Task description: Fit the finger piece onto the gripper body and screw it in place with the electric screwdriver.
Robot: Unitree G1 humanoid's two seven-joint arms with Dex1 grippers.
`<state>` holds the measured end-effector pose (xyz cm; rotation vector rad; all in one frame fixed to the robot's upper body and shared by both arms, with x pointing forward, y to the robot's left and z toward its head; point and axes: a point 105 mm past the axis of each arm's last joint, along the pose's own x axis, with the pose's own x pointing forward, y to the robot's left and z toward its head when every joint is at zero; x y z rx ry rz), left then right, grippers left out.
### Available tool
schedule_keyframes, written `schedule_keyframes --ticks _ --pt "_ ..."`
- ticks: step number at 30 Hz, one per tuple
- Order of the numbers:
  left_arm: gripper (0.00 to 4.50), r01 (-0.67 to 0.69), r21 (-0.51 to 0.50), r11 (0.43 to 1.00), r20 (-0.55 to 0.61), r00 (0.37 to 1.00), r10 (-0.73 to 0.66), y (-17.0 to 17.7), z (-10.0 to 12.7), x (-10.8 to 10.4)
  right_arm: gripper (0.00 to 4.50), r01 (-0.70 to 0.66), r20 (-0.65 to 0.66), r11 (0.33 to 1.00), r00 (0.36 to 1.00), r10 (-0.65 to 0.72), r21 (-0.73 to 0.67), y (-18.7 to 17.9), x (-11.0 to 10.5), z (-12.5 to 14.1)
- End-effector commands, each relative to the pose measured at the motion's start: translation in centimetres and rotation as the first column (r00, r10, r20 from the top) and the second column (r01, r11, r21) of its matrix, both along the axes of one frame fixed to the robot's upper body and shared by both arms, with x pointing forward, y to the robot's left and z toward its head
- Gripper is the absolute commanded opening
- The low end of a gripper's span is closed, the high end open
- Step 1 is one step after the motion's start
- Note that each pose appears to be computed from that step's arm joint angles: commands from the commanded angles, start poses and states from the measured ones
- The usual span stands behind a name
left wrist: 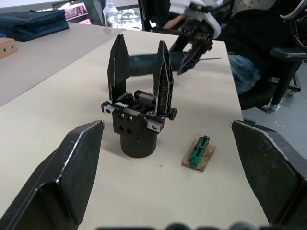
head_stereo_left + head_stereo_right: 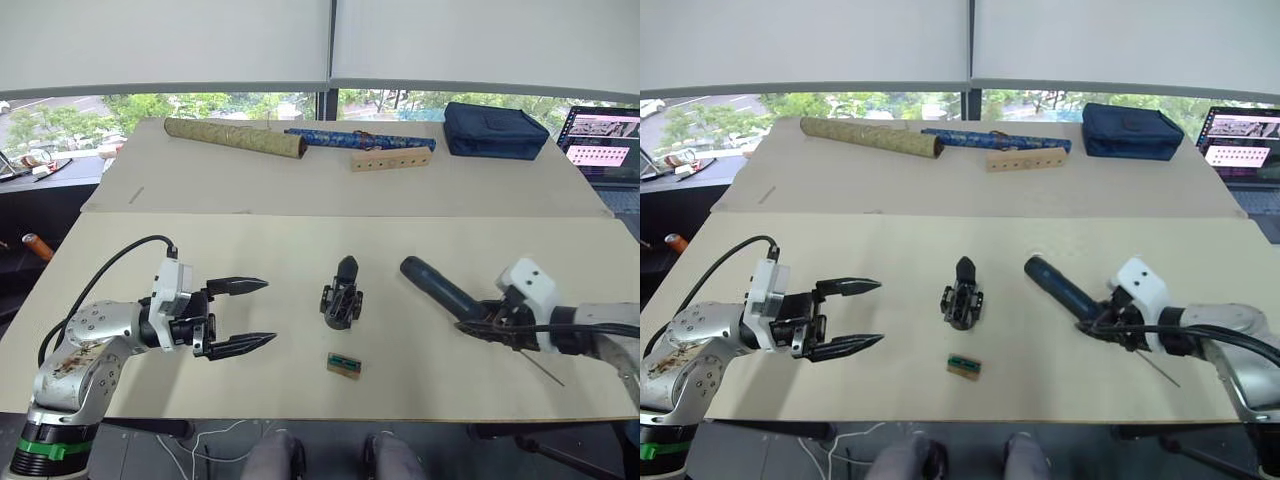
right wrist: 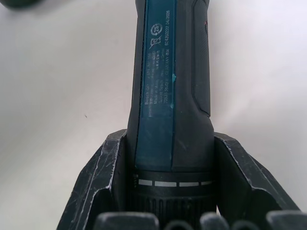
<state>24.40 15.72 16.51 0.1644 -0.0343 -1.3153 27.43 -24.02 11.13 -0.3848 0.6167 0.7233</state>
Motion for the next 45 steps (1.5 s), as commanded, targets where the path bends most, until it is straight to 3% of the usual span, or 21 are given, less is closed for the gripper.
schedule_keyframes --ticks 1,8,9,13,14,22,24,28,33,45 --pt "4.5 0.008 0.024 1.0 0.043 0.999 -0.009 -0.1 0.4 -0.2 1.97 -0.044 0.049 0.999 0.998 0.044 -0.011 0.4 0.6 0.8" --pt "4.5 0.004 0.023 1.0 0.048 0.999 -0.005 -0.4 0.3 -0.2 1.97 -0.062 -0.025 0.998 0.998 0.062 0.024 0.2 0.8 -0.8" --pt "4.5 0.007 0.023 1.0 0.034 0.999 -0.007 -0.4 0.2 -0.3 3.03 -0.075 -0.017 0.997 0.997 0.075 0.012 0.1 0.9 -0.8" --pt "4.5 0.01 0.018 1.0 0.014 1.0 -0.01 -0.3 0.2 -0.5 4.43 -0.091 -0.027 0.996 0.995 0.091 0.004 -0.1 0.8 -0.4" --pt "4.5 0.006 0.016 1.0 0.018 1.0 -0.007 -0.3 0.2 -0.5 4.49 -0.111 -0.024 0.994 0.994 0.111 -0.004 0.0 0.7 0.1" --pt "4.5 0.05 0.031 0.998 0.03 0.998 -0.051 -1.2 -0.3 -0.5 4.49 -0.179 -0.086 0.976 0.982 0.17 -0.12 -0.5 0.1 4.3" --pt "4.5 0.072 0.025 0.997 0.033 0.997 -0.073 -1.5 -0.3 -0.7 4.49 -0.107 -0.189 0.976 0.979 0.071 -0.188 -1.3 -0.1 4.9" --pt "4.5 0.117 0.014 0.993 0.027 0.993 -0.117 -2.4 -0.2 -1.1 4.49 -0.08 -0.29 0.96 0.957 -0.001 -0.267 -0.6 -0.1 6.2" --pt "4.5 0.156 0.015 0.988 0.014 0.988 -0.156 -3.3 -0.7 -1.5 4.49 -0.102 -0.401 0.938 0.915 -0.043 -0.332 0.5 -0.1 5.4" --pt "4.5 0.155 0.025 0.988 0.001 0.988 -0.155 -3.1 -0.9 -1.9 4.49 -0.216 -0.427 0.842 0.904 -0.018 -0.494 0.8 2.4 2.0"
